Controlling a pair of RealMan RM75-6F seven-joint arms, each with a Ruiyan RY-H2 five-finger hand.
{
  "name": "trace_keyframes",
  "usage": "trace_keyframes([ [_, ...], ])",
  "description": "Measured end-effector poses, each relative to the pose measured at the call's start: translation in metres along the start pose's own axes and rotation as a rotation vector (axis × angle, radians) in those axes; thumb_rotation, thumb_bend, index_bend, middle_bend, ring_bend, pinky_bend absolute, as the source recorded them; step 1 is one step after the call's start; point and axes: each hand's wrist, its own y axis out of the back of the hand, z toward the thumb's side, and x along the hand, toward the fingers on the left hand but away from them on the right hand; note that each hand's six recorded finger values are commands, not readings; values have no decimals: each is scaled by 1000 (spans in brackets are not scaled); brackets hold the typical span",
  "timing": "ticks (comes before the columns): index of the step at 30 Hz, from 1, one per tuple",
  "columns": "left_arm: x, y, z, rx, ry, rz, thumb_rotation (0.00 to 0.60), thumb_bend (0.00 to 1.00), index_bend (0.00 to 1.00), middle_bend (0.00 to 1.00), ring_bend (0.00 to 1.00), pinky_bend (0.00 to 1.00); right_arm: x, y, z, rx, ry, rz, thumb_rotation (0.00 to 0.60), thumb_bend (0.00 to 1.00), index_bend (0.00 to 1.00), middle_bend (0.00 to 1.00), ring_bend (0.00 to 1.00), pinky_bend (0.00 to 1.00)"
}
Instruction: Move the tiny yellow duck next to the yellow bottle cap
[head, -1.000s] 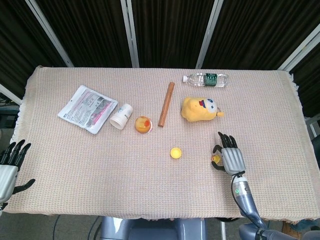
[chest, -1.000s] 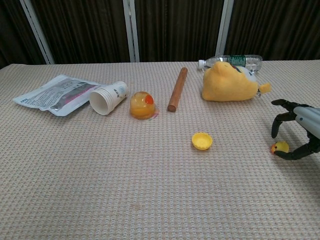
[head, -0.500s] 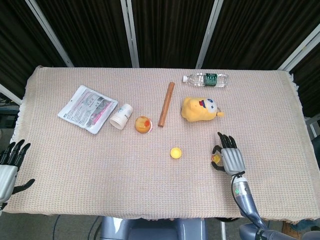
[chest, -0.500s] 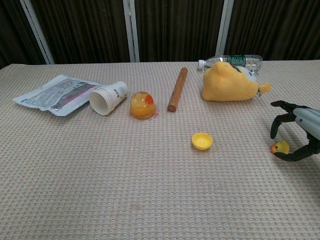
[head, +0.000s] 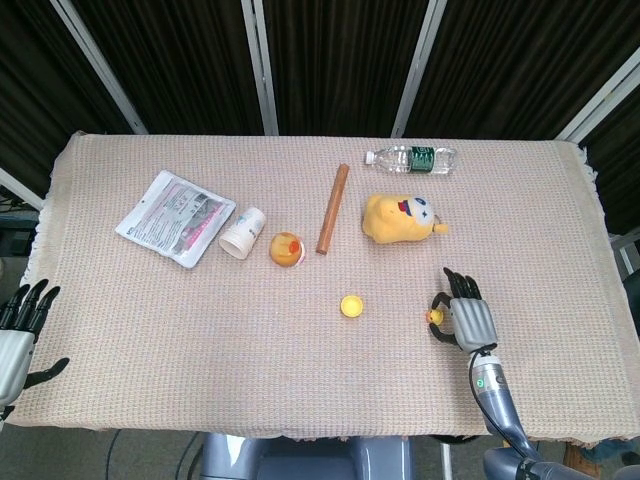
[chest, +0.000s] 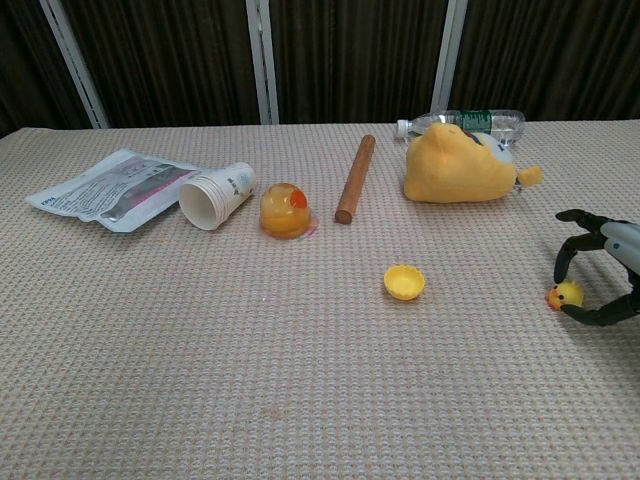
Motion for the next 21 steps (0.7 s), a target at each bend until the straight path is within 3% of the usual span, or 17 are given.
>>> trace_keyframes([
  [12, 0, 0, 0, 0, -2, 0, 600, 0, 0, 0, 0, 172, -1, 7, 7, -22, 18, -37, 600, 272, 496, 0, 0, 0],
  [21, 0, 1, 1, 4, -3, 2, 600, 0, 0, 0, 0, 172, 0, 20, 39, -52, 110, -76, 600, 272, 496, 0, 0, 0],
])
